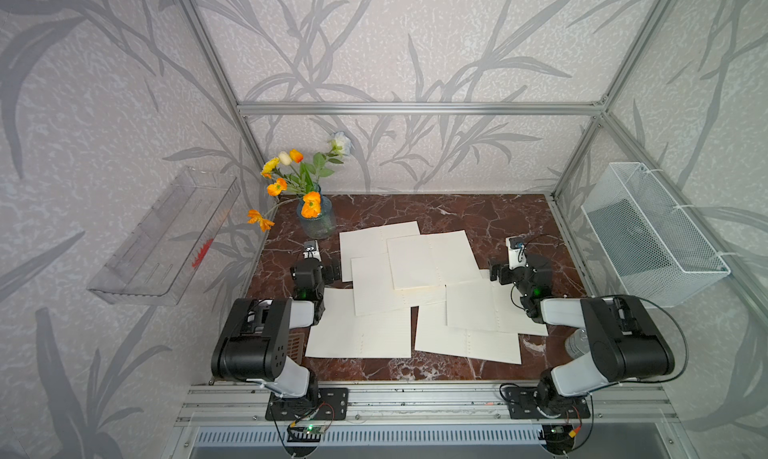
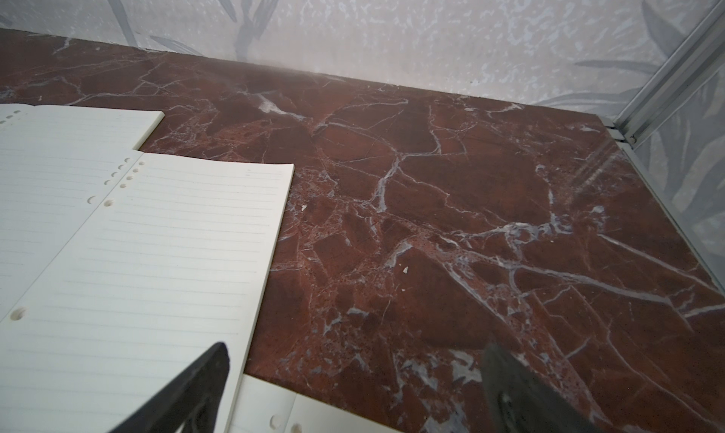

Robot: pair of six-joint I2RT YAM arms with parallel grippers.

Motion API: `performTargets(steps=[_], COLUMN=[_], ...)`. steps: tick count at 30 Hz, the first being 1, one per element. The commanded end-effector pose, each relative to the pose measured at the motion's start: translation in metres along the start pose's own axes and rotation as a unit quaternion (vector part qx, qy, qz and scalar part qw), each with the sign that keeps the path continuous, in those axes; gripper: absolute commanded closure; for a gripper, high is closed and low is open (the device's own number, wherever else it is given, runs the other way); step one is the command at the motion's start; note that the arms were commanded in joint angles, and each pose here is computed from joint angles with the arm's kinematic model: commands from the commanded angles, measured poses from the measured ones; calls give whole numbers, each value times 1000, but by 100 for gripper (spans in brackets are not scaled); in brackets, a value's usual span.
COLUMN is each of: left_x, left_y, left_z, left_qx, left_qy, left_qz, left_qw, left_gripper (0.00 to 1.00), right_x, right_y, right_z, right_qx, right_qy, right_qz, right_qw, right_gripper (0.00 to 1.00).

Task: Close the notebook
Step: Close the notebook at the center of the board.

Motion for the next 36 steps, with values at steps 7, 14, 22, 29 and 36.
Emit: performTargets(steps=[7, 14, 22, 29, 36], left_x=[4, 7, -6, -12, -20], left_y=[5, 33, 83, 117, 127], left_z=[30, 76, 153, 179, 179], left_qx=[-2, -7, -37, -65, -29], left_qy=[-2, 25, 52, 100, 138], left_qz=[8, 6, -30, -31, -86], left_qw=[1000, 1000, 997, 992, 986], left_gripper=[0, 0, 0, 0, 0], right_x=[0, -3, 13, 35, 36], right_y=[4, 8, 7, 10, 13], right_z=[29, 68, 105, 129, 148], right_qx=[20, 36, 35, 45, 103], right_qy=[-2, -36, -76, -66, -70], right_qz=[-9, -50, -35, -110, -213], right_qw=[1000, 997, 996, 991, 969], right_gripper=[1, 1, 1, 1, 1])
Point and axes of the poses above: each gripper's point midway between its finger pads, its own y axis back along the fingers, its own x axis along the line the jaws close on, z = x × y, the point moved 10 cm from there along y, back along the fingers, and after that the axes turned 6 degrees about -y, right-handed, at the moved point
